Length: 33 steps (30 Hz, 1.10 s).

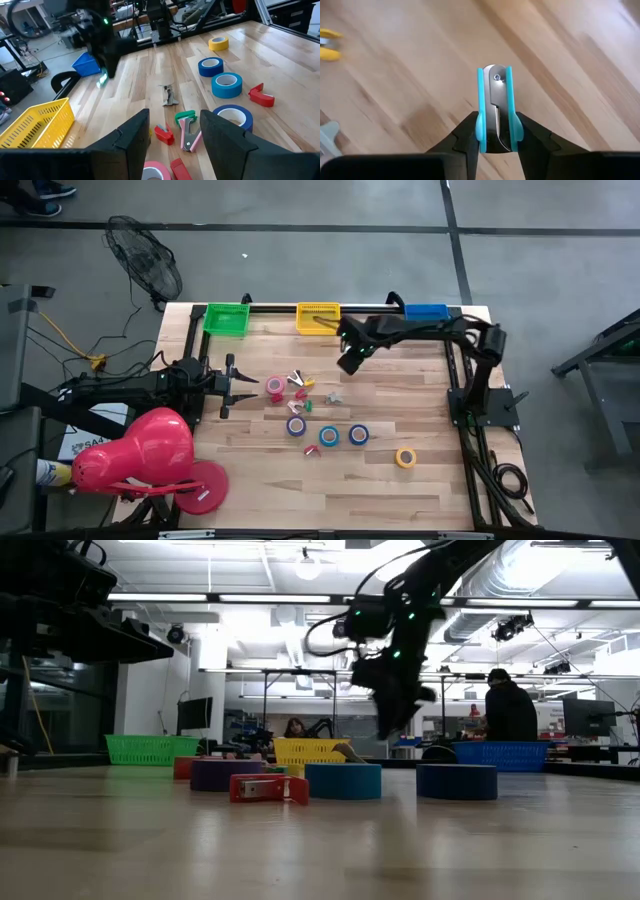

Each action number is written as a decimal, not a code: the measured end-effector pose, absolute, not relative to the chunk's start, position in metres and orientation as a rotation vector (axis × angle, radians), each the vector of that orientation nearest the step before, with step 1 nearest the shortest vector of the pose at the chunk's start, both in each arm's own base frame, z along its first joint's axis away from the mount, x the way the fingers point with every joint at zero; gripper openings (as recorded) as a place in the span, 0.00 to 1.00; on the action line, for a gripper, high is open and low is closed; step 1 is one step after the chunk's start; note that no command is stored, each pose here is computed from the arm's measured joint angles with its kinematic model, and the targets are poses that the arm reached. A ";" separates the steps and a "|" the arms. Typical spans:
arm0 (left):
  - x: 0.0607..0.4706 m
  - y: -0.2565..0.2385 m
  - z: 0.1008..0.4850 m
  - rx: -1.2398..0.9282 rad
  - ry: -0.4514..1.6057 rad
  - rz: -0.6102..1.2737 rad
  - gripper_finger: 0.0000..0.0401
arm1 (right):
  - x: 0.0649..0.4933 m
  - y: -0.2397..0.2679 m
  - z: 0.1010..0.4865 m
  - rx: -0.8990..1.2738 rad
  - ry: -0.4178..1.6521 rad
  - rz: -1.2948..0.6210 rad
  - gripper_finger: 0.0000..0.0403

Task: Pick and place Stapler, Stapler remover, tape
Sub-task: Put the blue staple remover into the blue bin

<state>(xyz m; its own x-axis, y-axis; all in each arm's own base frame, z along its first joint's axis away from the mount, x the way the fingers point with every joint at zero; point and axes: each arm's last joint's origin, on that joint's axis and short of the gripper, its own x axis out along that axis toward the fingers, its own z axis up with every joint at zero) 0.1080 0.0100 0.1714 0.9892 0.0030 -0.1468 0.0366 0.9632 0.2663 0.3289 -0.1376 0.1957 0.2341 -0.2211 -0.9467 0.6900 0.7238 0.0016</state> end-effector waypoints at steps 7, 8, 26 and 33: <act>0.108 0.010 0.171 0.272 0.147 -0.017 0.43 | 0.267 -0.145 0.219 0.532 1.150 -0.973 0.24; 0.108 0.010 0.171 0.272 0.146 -0.017 0.43 | 0.255 -0.145 0.220 0.553 1.127 -1.011 0.24; 0.108 0.010 0.171 0.272 0.147 -0.017 0.43 | 0.172 -0.176 0.208 0.642 0.869 -1.279 0.24; 0.108 0.010 0.171 0.272 0.147 -0.017 0.43 | 0.171 -0.198 0.192 0.674 0.849 -1.339 0.25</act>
<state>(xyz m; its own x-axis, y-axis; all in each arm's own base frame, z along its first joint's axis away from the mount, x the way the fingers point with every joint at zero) 0.1081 0.0100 0.1715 0.9892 0.0032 -0.1466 0.0363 0.9632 0.2664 0.1715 -0.1976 0.1921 0.0249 -0.5463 -0.8372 0.9903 0.1279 -0.0540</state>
